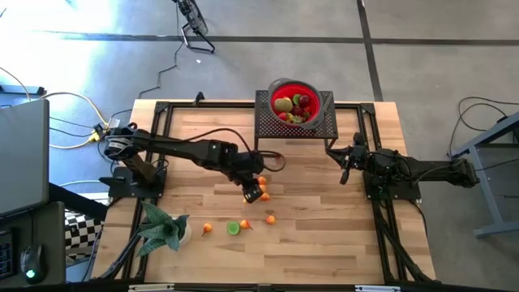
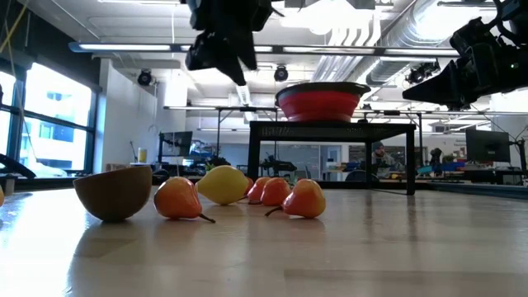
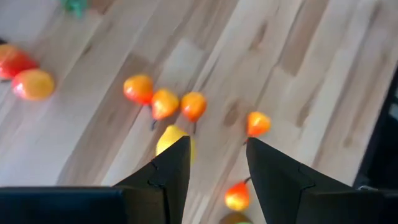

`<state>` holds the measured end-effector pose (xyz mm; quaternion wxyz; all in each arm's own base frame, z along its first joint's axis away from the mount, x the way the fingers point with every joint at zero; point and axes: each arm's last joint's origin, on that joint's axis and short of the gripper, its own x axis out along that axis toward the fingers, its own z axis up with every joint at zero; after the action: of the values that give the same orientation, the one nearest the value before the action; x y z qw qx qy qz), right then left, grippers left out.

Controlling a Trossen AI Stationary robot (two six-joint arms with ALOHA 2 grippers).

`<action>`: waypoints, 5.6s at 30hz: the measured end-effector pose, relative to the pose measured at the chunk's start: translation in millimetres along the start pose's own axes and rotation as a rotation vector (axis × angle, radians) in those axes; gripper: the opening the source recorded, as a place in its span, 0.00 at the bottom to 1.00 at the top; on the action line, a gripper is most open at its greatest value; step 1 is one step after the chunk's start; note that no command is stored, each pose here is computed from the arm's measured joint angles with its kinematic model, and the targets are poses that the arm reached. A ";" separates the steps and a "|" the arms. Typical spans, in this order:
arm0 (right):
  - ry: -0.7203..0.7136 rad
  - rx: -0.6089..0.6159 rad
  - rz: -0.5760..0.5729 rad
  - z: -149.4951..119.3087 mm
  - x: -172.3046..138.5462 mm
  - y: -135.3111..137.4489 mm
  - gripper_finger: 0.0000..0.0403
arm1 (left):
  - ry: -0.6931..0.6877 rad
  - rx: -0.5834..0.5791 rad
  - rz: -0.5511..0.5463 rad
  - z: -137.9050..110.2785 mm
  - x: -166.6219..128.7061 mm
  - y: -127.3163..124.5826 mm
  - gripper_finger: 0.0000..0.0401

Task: Pick & Place Fruit
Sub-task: Put the lemon into the strainer on the shelf

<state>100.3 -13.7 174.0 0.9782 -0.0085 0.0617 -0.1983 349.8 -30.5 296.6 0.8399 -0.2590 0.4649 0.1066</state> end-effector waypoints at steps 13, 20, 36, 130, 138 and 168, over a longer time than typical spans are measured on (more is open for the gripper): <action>0.000 0.000 0.000 0.0 0.0 0.0 0.07 | 0.010 0.002 0.008 -1.0 0.3 0.7 0.39; 0.000 0.000 0.000 0.0 0.0 0.0 0.07 | 0.044 -0.036 0.027 -3.6 2.3 2.7 0.51; 0.000 0.000 -0.001 0.0 0.0 0.0 0.07 | 0.053 -0.043 0.041 -4.0 7.4 3.3 0.88; 0.036 -0.021 -0.001 -2.5 3.7 1.4 0.07 | 0.374 -0.216 0.143 -26.4 111.7 53.4 0.88; 0.036 -0.021 -0.001 -2.5 3.7 1.4 0.07 | 0.466 -0.333 0.040 -24.6 110.1 56.9 0.88; 0.036 -0.021 -0.001 -2.6 3.7 1.4 0.07 | 0.452 -0.612 0.095 -35.5 112.2 34.9 0.88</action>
<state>103.8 -13.8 170.9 0.9767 -0.0153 0.0815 -0.1980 370.5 -27.0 175.7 0.5941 -0.4928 0.5967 0.2195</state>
